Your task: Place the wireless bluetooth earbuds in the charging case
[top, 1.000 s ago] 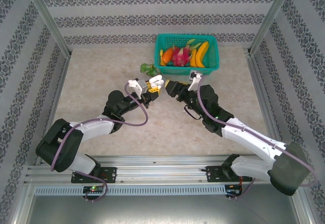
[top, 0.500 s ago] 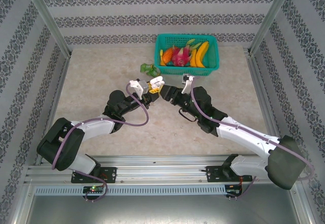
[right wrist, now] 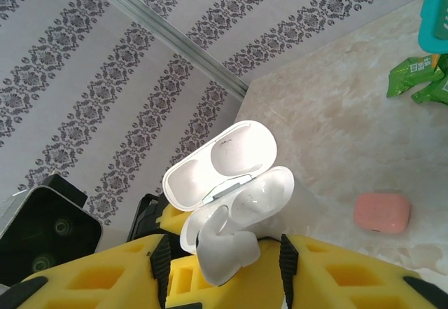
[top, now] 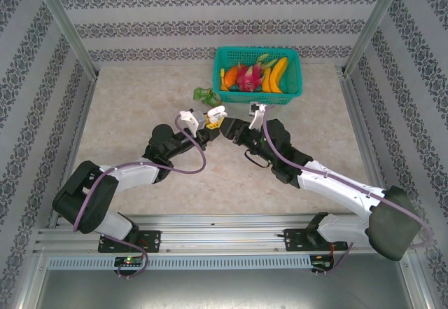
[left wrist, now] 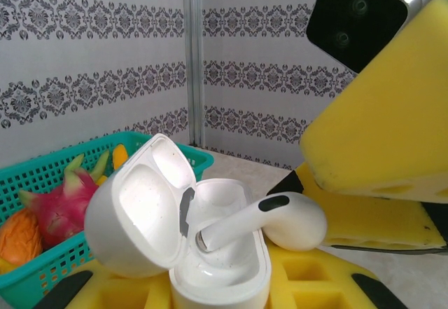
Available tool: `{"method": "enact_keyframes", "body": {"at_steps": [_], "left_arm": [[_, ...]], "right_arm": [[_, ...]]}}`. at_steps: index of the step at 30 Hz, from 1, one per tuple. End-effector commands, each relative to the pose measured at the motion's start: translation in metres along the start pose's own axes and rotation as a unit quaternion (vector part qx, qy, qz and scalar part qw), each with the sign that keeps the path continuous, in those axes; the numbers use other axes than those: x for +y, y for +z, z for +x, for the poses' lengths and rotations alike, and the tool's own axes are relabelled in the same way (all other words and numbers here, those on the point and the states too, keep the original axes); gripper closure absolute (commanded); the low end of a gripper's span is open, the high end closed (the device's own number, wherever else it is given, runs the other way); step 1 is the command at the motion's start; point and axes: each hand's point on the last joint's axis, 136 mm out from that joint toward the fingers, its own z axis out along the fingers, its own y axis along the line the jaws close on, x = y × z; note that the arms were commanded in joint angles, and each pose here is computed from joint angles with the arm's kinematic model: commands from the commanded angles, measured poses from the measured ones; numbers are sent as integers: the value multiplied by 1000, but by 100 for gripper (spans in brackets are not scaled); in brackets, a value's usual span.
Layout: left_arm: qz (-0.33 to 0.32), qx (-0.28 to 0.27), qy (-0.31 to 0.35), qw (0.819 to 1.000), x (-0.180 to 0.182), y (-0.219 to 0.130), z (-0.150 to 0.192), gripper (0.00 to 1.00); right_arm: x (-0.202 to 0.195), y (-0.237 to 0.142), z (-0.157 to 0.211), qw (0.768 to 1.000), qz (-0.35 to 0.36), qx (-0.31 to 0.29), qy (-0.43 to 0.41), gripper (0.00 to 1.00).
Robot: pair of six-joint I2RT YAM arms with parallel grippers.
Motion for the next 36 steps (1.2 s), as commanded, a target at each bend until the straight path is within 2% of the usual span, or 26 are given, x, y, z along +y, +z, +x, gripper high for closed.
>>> {"method": "enact_keyframes", "body": {"at_steps": [1, 15, 28, 36], "left_arm": [[18, -24, 12, 999, -6, 7, -15, 100], [19, -23, 9, 1000, -7, 7, -14, 100], [22, -25, 3, 999, -7, 7, -13, 100], [22, -31, -7, 999, -7, 7, -15, 100]], "right_arm": [[25, 1, -9, 999, -38, -9, 4, 54], [32, 6, -11, 999, -47, -7, 8, 63], [33, 14, -14, 999, -45, -6, 3, 66], [21, 15, -7, 1000, -27, -3, 3, 67]]}}
